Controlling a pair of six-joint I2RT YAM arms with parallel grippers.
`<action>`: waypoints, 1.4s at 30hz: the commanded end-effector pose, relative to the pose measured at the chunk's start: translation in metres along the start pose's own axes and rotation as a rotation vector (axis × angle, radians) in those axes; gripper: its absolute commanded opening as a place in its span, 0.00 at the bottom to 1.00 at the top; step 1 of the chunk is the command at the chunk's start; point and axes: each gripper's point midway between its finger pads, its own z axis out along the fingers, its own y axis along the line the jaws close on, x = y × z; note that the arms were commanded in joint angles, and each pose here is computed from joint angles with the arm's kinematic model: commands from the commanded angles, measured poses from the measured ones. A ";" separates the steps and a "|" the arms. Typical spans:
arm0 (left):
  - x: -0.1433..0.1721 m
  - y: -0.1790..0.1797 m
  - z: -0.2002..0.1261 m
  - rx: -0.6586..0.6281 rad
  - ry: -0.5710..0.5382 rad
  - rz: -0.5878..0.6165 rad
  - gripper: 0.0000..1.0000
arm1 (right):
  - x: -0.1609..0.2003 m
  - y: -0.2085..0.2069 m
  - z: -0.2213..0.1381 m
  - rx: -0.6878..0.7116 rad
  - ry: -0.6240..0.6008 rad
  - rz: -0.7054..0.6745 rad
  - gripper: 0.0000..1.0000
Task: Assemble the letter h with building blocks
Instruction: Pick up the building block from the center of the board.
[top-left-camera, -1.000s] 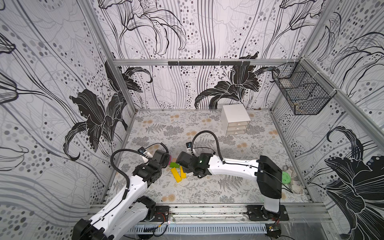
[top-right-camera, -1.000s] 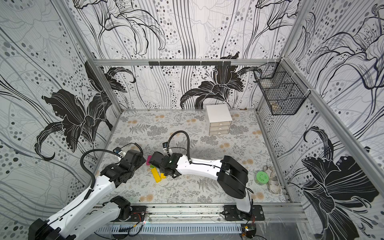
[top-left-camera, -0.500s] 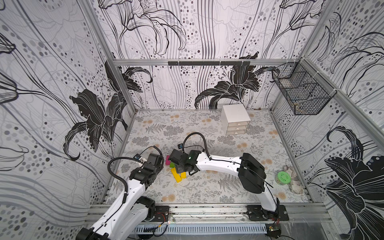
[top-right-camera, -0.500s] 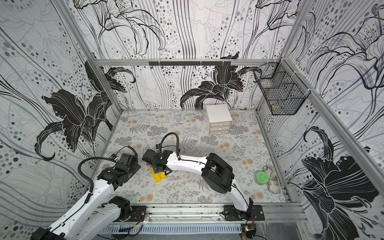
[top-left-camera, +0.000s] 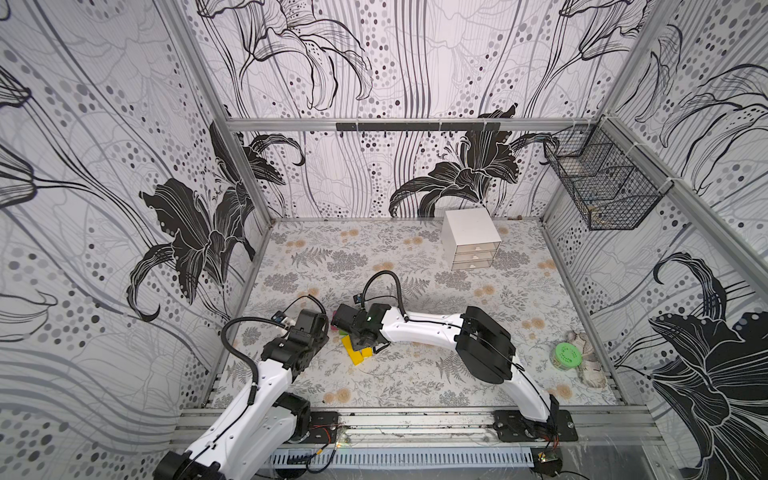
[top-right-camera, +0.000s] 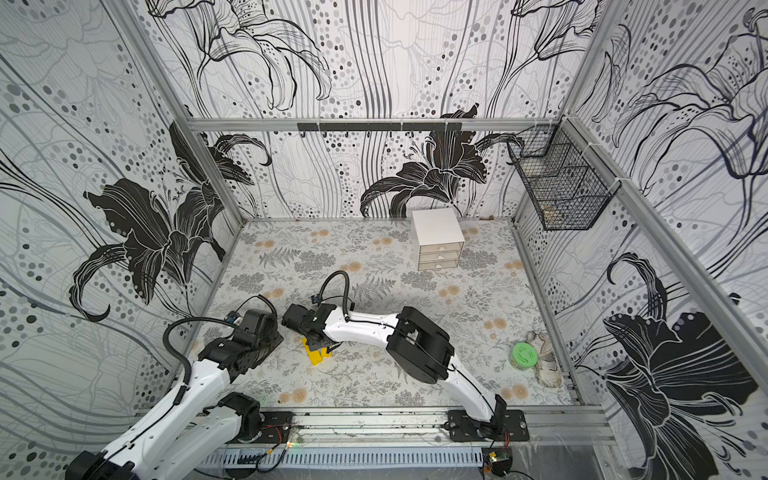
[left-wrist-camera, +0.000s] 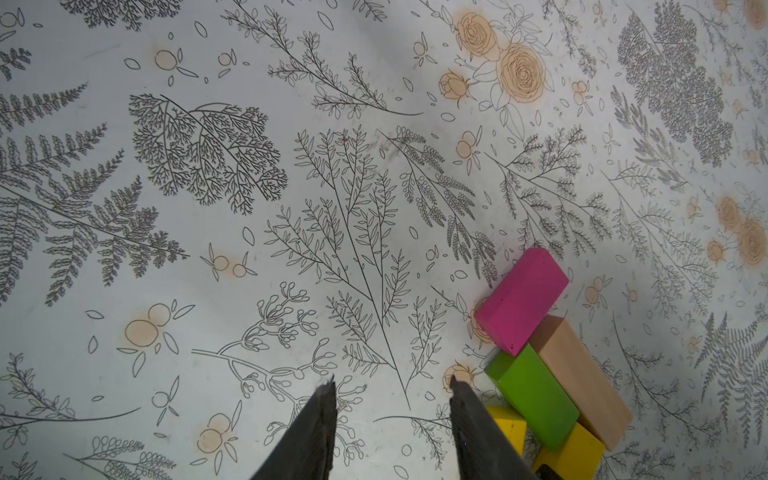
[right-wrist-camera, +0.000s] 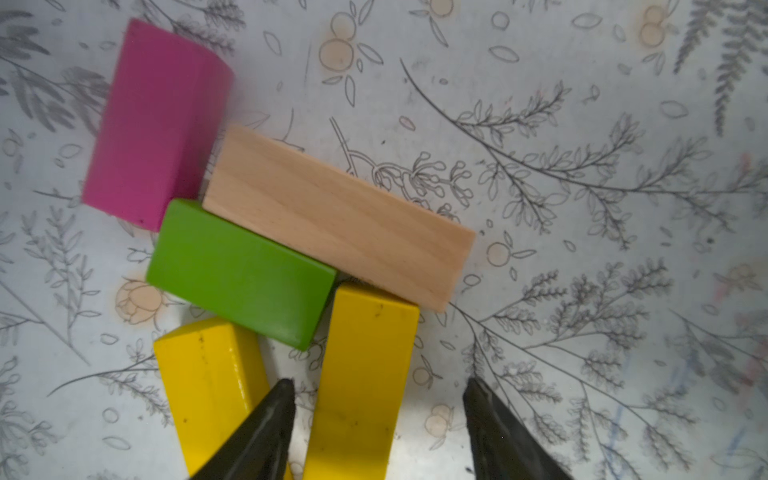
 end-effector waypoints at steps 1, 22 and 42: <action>0.000 -0.006 0.006 0.018 0.003 -0.023 0.44 | 0.006 -0.004 0.007 0.030 0.025 0.004 0.62; 0.002 -0.026 0.016 0.058 0.067 0.007 0.27 | 0.027 -0.072 0.000 0.120 0.039 0.112 0.23; 0.007 -0.032 0.022 0.078 0.089 0.023 0.21 | 0.047 -0.200 -0.031 0.262 0.003 0.241 0.22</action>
